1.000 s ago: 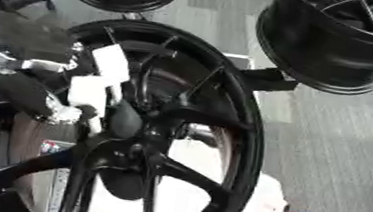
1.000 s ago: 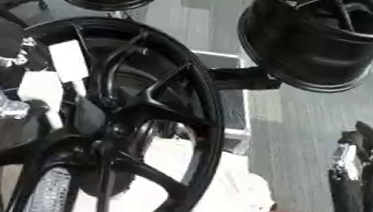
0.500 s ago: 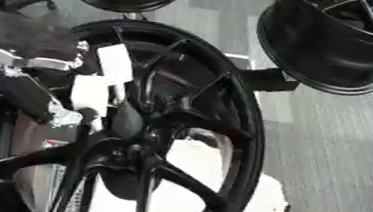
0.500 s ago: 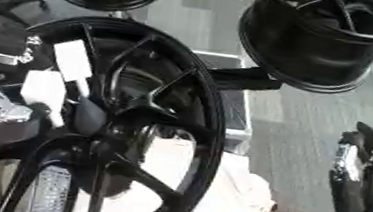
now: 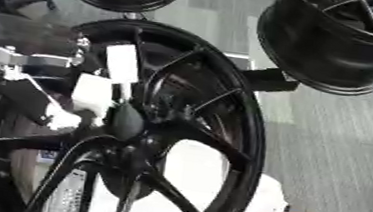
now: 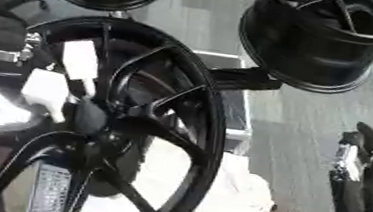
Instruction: Pull the pin out of the wheel hub.
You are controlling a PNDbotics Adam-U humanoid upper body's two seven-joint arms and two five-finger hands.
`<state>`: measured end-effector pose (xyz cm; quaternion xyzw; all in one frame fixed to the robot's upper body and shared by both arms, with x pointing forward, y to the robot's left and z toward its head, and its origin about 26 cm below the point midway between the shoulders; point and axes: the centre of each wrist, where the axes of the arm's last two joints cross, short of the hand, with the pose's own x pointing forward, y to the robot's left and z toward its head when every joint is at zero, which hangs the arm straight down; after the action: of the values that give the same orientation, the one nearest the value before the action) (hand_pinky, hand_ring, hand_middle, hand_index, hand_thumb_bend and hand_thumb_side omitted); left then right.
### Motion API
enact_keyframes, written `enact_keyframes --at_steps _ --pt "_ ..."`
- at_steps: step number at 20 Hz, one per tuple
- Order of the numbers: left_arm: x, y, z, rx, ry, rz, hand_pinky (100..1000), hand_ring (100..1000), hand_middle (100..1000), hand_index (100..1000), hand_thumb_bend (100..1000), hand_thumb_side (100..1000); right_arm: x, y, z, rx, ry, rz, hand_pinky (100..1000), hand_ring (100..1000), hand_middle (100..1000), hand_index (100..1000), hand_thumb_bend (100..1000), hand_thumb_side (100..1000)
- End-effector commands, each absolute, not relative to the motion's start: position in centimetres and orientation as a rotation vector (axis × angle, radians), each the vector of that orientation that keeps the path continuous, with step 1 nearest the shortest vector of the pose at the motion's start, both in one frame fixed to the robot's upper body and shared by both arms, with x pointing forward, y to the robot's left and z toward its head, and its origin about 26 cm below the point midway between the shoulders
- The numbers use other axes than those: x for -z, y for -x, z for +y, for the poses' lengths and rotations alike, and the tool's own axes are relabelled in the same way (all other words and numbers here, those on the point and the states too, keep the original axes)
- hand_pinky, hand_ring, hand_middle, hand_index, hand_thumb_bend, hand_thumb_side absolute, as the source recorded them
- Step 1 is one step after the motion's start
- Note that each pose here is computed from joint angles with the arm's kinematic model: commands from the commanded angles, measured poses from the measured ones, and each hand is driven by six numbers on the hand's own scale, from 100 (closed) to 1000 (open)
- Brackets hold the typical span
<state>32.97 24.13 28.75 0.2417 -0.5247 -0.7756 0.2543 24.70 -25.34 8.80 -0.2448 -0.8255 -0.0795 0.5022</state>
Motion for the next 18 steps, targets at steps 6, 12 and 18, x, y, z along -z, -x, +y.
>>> enact_keyframes --at_steps 6,12,18 --pt "-31.3 -31.4 24.8 2.053 -0.667 -1.474 555 439 284 497 100 467 -9.3 -24.6 -25.5 0.198 0.593 -2.010 884 862 635 800 100 673" --pt "-32.9 -30.5 25.3 1.990 -0.651 -1.522 555 431 266 484 100 394 -9.3 -24.6 -25.6 0.201 0.599 -2.011 885 862 635 800 100 667" --pt "-35.9 -29.6 26.2 1.878 -0.608 -1.647 557 421 254 481 100 285 -9.3 -24.5 -25.9 0.195 0.614 -2.015 885 862 635 800 100 657"
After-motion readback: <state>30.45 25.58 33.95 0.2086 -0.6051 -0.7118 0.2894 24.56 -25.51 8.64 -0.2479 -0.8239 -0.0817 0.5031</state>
